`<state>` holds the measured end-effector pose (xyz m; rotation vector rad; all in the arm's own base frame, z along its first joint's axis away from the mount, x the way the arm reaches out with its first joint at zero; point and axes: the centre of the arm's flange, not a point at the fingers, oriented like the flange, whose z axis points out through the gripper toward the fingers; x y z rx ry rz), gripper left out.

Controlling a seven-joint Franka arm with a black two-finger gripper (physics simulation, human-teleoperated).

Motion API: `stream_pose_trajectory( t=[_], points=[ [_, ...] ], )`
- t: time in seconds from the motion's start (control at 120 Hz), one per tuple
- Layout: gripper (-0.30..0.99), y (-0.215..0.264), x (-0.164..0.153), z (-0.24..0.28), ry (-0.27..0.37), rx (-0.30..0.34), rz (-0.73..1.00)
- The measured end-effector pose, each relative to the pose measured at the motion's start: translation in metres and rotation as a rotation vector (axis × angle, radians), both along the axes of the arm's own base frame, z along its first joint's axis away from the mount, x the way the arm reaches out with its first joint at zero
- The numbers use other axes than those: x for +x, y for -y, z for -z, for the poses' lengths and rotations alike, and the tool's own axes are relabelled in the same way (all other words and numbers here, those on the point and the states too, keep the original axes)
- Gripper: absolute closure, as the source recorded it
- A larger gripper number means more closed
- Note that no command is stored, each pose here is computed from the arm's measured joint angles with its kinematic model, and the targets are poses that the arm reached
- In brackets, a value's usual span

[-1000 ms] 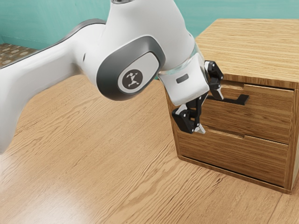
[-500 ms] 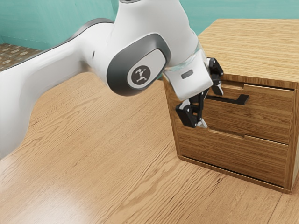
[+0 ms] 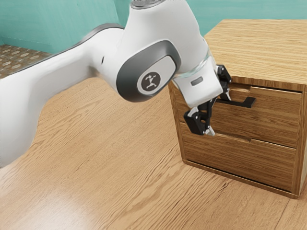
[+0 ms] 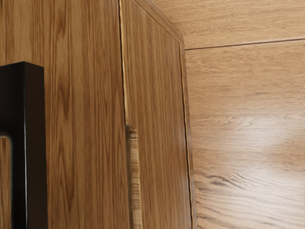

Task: Pull the drawer handle with one arm to open the drawer

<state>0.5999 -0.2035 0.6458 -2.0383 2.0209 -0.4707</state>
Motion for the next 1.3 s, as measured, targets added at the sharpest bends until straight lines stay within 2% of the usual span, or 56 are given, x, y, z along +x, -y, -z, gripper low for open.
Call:
stream_pose_trajectory(
  t=[0.367,0.433,0.633,0.675,0.792,0.817,0.933,1.05,1.2,1.3],
  points=[
    [-0.07,0.003,0.003,0.008,-0.016,-0.011,-0.015],
    [-0.01,0.003,0.002,0.007,-0.013,-0.013,-0.016],
    [0.01,0.003,0.002,0.006,-0.010,-0.015,-0.019],
    [0.07,0.004,0.002,0.006,-0.009,-0.014,-0.020],
    [0.12,0.004,0.002,0.005,-0.005,-0.013,-0.022],
    [0.17,0.004,0.002,0.005,-0.005,-0.013,-0.022],
    [0.29,0.004,0.002,0.004,-0.001,-0.013,-0.024],
    [0.29,0.004,0.000,0.005,-0.003,-0.012,-0.026],
    [0.23,0.005,-0.004,0.006,-0.007,-0.011,-0.029],
    [0.25,0.005,-0.009,0.005,-0.011,-0.011,-0.028]
  ],
)
